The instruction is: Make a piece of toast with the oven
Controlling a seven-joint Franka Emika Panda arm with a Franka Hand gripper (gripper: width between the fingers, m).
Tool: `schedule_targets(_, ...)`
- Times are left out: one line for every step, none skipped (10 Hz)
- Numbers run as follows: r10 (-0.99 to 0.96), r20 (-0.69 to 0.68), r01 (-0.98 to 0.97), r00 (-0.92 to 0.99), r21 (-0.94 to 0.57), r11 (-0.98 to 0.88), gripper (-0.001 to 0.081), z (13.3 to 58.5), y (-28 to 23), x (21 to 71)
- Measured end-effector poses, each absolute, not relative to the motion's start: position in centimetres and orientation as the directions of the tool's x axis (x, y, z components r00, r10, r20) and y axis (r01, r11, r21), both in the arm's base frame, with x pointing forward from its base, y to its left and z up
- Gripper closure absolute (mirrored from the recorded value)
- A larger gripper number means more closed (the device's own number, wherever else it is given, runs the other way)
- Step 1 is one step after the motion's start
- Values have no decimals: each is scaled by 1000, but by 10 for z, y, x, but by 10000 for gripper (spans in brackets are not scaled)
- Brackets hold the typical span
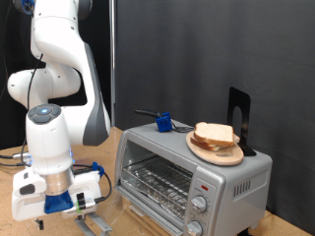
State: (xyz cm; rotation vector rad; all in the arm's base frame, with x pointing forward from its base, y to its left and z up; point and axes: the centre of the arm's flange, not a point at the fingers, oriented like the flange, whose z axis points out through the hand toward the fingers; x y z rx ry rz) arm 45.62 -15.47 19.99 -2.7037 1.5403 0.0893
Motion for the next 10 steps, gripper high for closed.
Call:
schedule_targets(-853,-49,-853,519,22,-521,0,195,-154,448)
schedule_targets(-855,-35,-854,518,31,-519,-1,190,-153,442)
schedule_targets(-858,-24,-857,513,35,-514,-1,187,-153,438)
schedule_targets(-860,-18,-859,510,36,-510,-1,185,-153,434)
schedule_targets(-863,-11,-863,505,29,-505,-2,184,-152,432)
schedule_targets(-870,-8,-870,494,7,-494,-2,186,-152,432)
schedule_targets(-873,-13,-873,488,-25,-488,-2,189,-153,432)
schedule_targets(-872,-23,-872,488,-64,-486,-2,198,-155,433)
schedule_targets(-867,-40,-867,496,-86,-492,-2,209,-157,432)
schedule_targets(-861,-70,-862,504,-100,-497,-2,222,-158,430)
